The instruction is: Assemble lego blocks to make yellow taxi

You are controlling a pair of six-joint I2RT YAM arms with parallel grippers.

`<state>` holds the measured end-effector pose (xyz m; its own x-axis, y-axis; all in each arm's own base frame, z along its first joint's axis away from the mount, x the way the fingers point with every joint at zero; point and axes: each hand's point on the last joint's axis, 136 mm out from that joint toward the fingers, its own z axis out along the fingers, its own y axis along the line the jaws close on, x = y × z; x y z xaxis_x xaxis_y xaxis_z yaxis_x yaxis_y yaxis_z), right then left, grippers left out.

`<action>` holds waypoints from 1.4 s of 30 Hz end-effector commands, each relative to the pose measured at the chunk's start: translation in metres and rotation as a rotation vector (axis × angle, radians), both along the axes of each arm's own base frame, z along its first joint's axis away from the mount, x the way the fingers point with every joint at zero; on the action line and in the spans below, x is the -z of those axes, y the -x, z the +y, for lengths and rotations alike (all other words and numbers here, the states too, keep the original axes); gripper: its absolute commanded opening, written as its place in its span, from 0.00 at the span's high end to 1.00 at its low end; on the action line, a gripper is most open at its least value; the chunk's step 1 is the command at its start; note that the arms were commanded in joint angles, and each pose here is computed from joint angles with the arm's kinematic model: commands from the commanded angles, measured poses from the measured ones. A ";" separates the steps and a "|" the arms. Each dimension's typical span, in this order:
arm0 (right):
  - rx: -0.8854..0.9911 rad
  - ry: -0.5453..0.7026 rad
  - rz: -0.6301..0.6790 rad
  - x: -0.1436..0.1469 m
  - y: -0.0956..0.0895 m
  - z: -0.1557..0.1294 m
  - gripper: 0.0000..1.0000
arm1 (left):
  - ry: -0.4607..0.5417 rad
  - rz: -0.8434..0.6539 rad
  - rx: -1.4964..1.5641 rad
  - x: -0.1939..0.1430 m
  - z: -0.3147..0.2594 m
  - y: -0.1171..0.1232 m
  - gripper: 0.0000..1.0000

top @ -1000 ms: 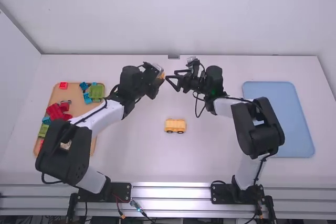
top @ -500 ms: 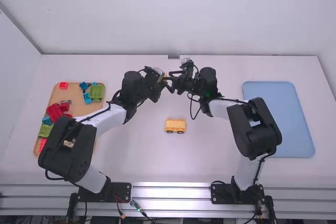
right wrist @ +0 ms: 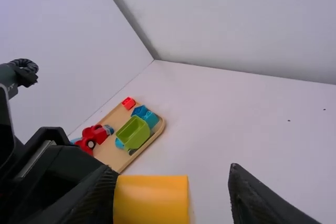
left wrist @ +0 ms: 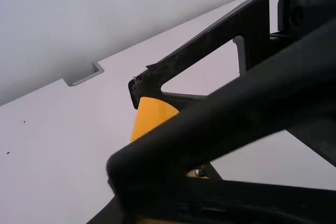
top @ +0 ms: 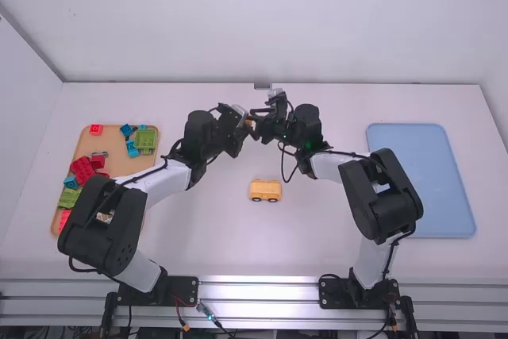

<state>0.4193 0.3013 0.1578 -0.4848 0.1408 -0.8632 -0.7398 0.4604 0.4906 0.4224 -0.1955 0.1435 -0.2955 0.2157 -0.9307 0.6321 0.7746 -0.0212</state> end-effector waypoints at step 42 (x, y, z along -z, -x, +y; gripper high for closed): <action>-0.067 0.606 -0.056 0.003 -0.028 -0.062 0.86 | -0.057 0.118 -0.011 0.030 0.018 0.008 0.01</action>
